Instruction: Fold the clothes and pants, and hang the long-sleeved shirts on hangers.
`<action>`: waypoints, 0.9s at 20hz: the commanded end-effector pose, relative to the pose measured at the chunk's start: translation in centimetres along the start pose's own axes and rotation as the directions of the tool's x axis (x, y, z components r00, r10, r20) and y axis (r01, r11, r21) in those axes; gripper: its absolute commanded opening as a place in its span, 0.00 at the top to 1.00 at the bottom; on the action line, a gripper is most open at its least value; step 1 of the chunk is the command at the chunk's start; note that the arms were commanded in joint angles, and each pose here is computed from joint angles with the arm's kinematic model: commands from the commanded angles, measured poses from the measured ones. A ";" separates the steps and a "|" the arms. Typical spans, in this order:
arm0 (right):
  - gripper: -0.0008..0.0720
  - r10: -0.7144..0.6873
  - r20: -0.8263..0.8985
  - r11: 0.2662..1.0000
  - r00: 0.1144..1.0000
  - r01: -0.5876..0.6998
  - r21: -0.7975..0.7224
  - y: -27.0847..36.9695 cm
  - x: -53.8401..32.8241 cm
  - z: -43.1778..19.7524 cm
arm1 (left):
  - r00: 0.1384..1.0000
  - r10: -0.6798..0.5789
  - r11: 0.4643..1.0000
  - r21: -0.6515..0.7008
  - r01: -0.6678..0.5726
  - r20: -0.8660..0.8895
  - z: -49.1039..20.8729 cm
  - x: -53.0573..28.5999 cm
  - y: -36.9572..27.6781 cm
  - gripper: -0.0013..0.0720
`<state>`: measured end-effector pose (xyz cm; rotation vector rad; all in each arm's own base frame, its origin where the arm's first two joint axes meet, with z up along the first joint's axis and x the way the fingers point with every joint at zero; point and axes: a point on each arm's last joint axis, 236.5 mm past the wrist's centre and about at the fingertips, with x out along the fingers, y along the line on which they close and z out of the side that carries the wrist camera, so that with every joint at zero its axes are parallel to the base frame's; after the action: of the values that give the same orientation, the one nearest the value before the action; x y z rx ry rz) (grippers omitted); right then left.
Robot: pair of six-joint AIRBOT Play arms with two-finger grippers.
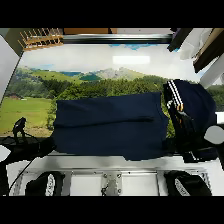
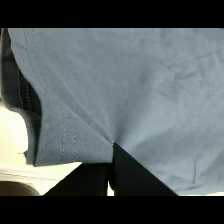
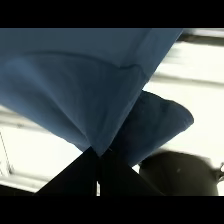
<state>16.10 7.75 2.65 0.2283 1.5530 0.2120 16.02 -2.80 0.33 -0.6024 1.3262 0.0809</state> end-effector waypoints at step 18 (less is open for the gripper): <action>0.97 -0.002 0.324 1.000 0.946 0.002 -0.001 0.3 4.9 30.1 | 1.000 -0.012 0.993 0.121 0.013 -0.015 26.2 12.1 -5.4 0.97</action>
<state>43.61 8.70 -1.14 0.2211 1.2991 0.1701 41.40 1.43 -4.43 -0.5254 1.3280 0.0026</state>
